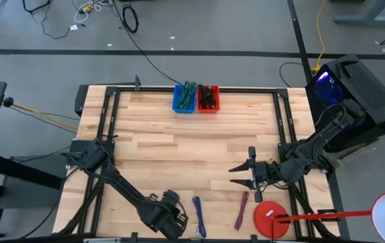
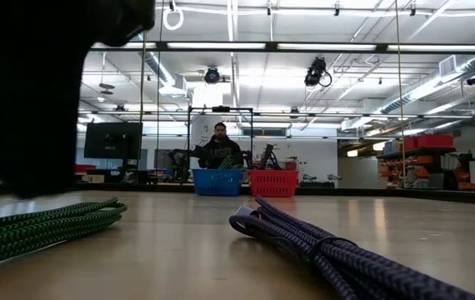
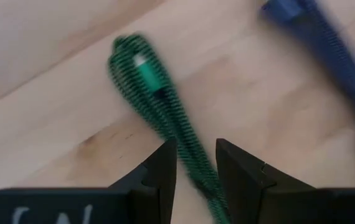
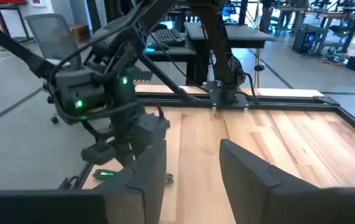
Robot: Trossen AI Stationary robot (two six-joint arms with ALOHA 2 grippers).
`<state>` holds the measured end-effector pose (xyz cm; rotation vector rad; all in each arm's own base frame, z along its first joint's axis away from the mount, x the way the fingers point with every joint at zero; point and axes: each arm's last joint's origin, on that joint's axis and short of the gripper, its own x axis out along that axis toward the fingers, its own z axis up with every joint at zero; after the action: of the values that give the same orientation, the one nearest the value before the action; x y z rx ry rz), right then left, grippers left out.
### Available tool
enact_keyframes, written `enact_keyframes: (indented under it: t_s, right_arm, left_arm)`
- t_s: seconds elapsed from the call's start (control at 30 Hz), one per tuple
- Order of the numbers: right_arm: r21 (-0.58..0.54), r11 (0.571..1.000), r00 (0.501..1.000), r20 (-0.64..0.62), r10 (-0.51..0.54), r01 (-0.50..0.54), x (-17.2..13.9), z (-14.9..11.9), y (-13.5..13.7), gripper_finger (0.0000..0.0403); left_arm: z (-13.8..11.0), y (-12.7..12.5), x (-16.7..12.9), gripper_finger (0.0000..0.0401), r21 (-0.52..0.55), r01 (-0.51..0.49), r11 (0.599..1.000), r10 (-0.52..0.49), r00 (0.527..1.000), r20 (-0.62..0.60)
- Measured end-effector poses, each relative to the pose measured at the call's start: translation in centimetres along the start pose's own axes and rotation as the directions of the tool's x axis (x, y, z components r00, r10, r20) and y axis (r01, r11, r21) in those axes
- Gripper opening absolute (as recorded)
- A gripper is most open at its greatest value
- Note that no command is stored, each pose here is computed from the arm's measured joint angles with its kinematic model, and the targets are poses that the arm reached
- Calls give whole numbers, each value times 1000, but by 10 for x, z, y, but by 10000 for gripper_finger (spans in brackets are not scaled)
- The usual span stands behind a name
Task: Pick & Place USB Port
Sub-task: Put the green charger cable into the blue bin
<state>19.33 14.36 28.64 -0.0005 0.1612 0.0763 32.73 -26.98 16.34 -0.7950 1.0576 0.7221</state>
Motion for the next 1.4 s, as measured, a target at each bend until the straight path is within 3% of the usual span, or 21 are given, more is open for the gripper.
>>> enact_keyframes:
  t_s: [0.27,0.4,0.57,0.77,0.97,1.17,1.4]
  right_arm:
    - [1,1000,1000,1,2,-2,0,0,0,150]
    - [1,1000,1000,1,2,-2,0,0,0,150]
    - [0,1000,1000,-1,2,-2,0,0,0,150]
    - [0,1000,1000,-5,2,-2,0,-1,0,150]
    - [-3,1000,1000,-10,1,-1,0,-1,0,150]
    - [5,1000,1000,-10,0,0,0,-1,0,150]
    - [7,1000,1000,-16,0,0,0,-2,0,150]
  left_arm:
    - [-3,2,22,116,-44,-67,997,66,997,-30]
    - [-3,2,27,110,-4,-78,997,78,996,-34]
    - [-1,2,25,24,121,-67,990,65,998,18]
    - [6,11,23,14,164,-166,973,158,986,57]
    - [23,12,-16,14,174,-220,960,177,956,235]
    - [47,6,-60,14,199,-185,962,65,868,492]
    - [78,16,-99,14,194,-218,956,33,741,670]
